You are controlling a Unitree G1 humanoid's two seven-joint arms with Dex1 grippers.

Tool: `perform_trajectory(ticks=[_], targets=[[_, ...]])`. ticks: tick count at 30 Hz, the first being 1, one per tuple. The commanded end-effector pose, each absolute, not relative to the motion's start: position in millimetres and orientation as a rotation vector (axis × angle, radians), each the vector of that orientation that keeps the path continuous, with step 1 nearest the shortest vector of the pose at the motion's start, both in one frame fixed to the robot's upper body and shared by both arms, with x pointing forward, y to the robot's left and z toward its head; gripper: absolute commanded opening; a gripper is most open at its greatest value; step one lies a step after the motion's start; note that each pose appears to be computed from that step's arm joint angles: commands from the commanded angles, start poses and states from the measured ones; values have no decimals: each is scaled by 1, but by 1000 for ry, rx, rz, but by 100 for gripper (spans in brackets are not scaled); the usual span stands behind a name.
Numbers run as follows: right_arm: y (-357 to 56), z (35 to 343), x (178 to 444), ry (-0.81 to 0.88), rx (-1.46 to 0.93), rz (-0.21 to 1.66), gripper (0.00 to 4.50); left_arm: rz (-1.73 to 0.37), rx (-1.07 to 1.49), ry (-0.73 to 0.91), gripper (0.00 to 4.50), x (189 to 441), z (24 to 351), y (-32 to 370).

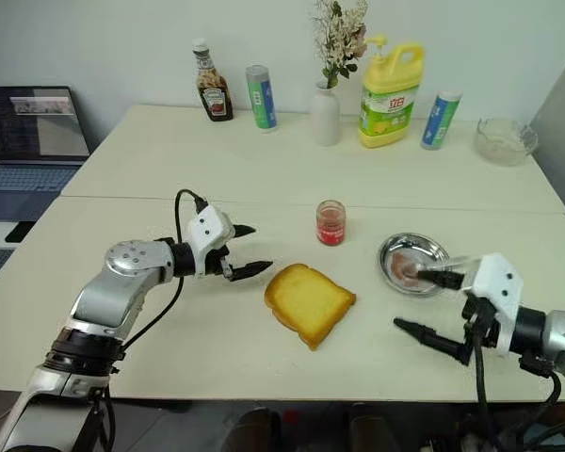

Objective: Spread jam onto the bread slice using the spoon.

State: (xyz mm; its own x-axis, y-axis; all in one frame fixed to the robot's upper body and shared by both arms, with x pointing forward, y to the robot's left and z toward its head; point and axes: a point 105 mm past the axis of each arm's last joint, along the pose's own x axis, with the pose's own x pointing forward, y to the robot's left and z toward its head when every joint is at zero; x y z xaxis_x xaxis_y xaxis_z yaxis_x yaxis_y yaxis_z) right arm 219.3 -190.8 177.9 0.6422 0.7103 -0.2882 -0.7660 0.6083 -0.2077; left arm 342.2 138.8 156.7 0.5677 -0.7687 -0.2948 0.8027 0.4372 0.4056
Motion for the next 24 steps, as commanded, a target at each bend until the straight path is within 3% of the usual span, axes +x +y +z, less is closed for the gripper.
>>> perform_trajectory(ticks=[1,5,8,13,24], targets=[[-218,190,223,53,-233,598,450,-1204,624,-52,441,298,185,116],[-234,168,216,111,-106,459,450,-1327,660,-8,441,276,181,105],[-249,161,226,91,-15,333,450,-1375,721,17,441,273,173,99],[-272,139,254,84,235,146,450,-1430,727,-81,441,271,182,78],[-290,109,306,101,590,60,450,-1492,663,-141,441,264,192,57]])
